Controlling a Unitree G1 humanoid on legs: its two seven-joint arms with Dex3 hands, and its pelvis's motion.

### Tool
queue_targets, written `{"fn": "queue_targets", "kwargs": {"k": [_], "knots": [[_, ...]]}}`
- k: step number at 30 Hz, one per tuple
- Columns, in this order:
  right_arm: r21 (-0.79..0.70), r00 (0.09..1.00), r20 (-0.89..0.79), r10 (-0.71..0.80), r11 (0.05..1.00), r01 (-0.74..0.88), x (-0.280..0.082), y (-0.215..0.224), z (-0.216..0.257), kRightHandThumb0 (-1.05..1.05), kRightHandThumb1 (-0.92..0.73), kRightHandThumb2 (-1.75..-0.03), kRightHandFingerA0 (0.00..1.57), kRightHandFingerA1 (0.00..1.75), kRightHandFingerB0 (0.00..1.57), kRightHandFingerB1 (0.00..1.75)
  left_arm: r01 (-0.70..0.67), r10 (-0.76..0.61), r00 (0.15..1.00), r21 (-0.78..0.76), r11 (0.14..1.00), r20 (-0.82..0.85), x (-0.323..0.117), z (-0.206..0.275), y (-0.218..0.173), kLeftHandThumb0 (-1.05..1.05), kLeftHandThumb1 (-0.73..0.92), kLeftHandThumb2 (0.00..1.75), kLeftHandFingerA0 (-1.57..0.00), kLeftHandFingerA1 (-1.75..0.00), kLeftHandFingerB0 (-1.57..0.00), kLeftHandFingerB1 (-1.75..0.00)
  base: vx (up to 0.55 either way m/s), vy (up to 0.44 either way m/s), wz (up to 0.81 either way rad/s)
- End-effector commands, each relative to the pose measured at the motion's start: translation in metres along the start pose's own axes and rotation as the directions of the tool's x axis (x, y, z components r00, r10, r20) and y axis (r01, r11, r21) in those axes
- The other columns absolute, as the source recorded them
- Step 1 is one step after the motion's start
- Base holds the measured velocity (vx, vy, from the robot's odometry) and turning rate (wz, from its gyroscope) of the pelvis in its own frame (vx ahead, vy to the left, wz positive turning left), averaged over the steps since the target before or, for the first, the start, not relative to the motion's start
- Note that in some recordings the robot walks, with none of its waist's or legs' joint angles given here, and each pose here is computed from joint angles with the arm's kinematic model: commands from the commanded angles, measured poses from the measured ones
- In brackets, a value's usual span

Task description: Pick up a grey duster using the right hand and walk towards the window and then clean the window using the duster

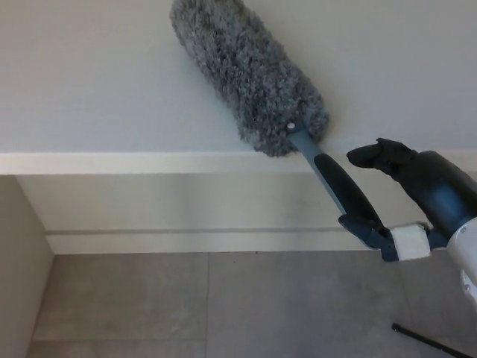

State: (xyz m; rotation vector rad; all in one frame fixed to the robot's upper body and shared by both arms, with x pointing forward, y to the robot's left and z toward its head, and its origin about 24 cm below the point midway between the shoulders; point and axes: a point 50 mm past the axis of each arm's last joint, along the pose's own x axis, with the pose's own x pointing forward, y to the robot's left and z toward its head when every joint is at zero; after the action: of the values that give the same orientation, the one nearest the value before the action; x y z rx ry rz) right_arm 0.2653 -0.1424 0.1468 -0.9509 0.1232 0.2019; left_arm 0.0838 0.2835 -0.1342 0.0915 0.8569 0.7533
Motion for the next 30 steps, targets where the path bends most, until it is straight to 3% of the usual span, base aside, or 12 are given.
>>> {"fn": "queue_targets", "kwargs": {"k": [1,4,5,14,18,19,20,22,25,27,28,30], "knots": [[-0.086,0.993,-0.121,-0.001,0.996,-0.01,0.012,-0.002,-0.017,-0.78,-0.66,-0.6,0.18,0.55,0.31,0.32,0.01,0.001,0.988,-0.069,0.998,0.151,-0.003,0.011,0.004,0.03,0.54,1.05,-1.01,-1.14,-0.95,-0.85,0.0,0.0,0.0],[-0.094,0.989,-0.148,0.003,0.995,-0.017,0.015,-0.002,-0.023,-0.77,-0.64,-0.61,0.16,0.59,0.3,0.34,0.013,0.0,0.989,-0.084,0.996,0.151,-0.004,0.009,0.004,0.0,0.56,1.01,-1.01,-1.15,-0.95,-0.83,0.0,0.0,0.0],[-0.092,0.987,-0.159,0.008,0.995,-0.023,0.016,-0.001,-0.027,-0.79,-0.51,-0.89,0.08,0.56,0.2,0.45,0.01,0.001,0.989,-0.078,0.997,0.148,-0.004,0.008,0.005,-0.01,0.55,1.03,-1.01,-1.13,-0.94,-0.84,0.0,0.0,0.0],[-0.185,0.987,-0.162,-0.019,0.983,-0.011,0.02,0.001,-0.025,-0.81,-0.52,-0.91,0.12,0.58,0.22,0.46,0.005,0.003,0.989,-0.054,0.999,0.151,-0.006,0.004,0.008,-0.03,0.51,1.1,-1.01,-1.13,-0.93,-0.87,0.0,0.0,0.0],[-0.217,0.992,-0.127,-0.019,0.976,-0.009,0.023,0.004,-0.012,-0.8,-0.51,-0.9,0.13,0.56,0.23,0.45,0.003,0.005,0.99,-0.055,0.998,0.144,-0.008,0.001,0.009,-0.01,0.54,1.01,-1.01,-1.11,-0.95,-0.84,0.0,0.0,0.0],[-0.225,0.995,-0.096,-0.013,0.974,-0.009,0.022,0.004,-0.004,-0.8,-0.66,-0.6,0.14,0.52,0.3,0.34,0.012,-0.004,0.991,-0.06,0.998,0.135,-0.007,-0.001,0.01,-0.03,0.57,0.98,-1.02,-1.09,-0.96,-0.82,0.0,0.0,0.0],[-0.23,0.998,-0.068,-0.005,0.973,-0.011,0.021,0.005,0.004,-0.81,-0.52,-0.9,0.09,0.54,0.21,0.45,0.014,-0.006,0.992,-0.055,0.998,0.128,-0.007,-0.003,0.012,-0.05,0.57,0.96,-1.02,-1.09,-0.95,-0.78,0.0,0.0,0.0],[-0.252,1.0,-0.026,0.011,0.968,-0.017,0.019,0.007,0.016,-0.81,-0.52,-0.91,0.08,0.55,0.19,0.45,0.007,-0.002,0.992,-0.043,0.999,0.127,-0.008,-0.005,0.012,-0.05,0.53,1.04,-1.02,-1.1,-0.95,-0.82,0.0,0.0,0.0],[-0.259,1.0,0.011,0.01,0.966,-0.007,0.017,0.008,0.027,-0.81,-0.5,-0.9,0.08,0.56,0.2,0.46,0.016,-0.007,0.992,-0.075,0.997,0.128,-0.009,-0.005,0.01,-0.04,0.57,0.99,-1.01,-1.13,-0.95,-0.84,0.0,0.0,0.0],[-0.274,0.999,0.032,0.02,0.962,-0.01,0.015,0.008,0.033,-0.81,-0.64,-0.6,0.09,0.57,0.26,0.36,0.015,-0.004,0.99,-0.078,0.997,0.139,-0.009,-0.004,0.01,-0.04,0.56,1.01,-1.01,-1.17,-0.94,-0.87,0.0,0.0,0.0],[-0.288,0.997,0.07,0.021,0.958,0.0,0.013,0.008,0.042,-0.81,-0.49,-0.91,0.02,0.54,0.16,0.47,0.014,-0.004,0.992,-0.077,0.997,0.128,-0.009,-0.005,0.01,-0.03,0.62,0.89,-1.01,-1.14,-0.93,-0.83,0.0,0.0,0.0],[-0.314,0.995,0.098,0.024,0.949,0.008,0.01,0.008,0.048,-0.85,-0.51,-0.91,0.03,0.53,0.15,0.47,0.007,0.001,0.993,-0.07,0.998,0.118,-0.008,-0.005,0.011,-0.06,0.57,0.98,-1.01,-1.15,-0.93,-0.85,0.0,0.0,0.0]]}}
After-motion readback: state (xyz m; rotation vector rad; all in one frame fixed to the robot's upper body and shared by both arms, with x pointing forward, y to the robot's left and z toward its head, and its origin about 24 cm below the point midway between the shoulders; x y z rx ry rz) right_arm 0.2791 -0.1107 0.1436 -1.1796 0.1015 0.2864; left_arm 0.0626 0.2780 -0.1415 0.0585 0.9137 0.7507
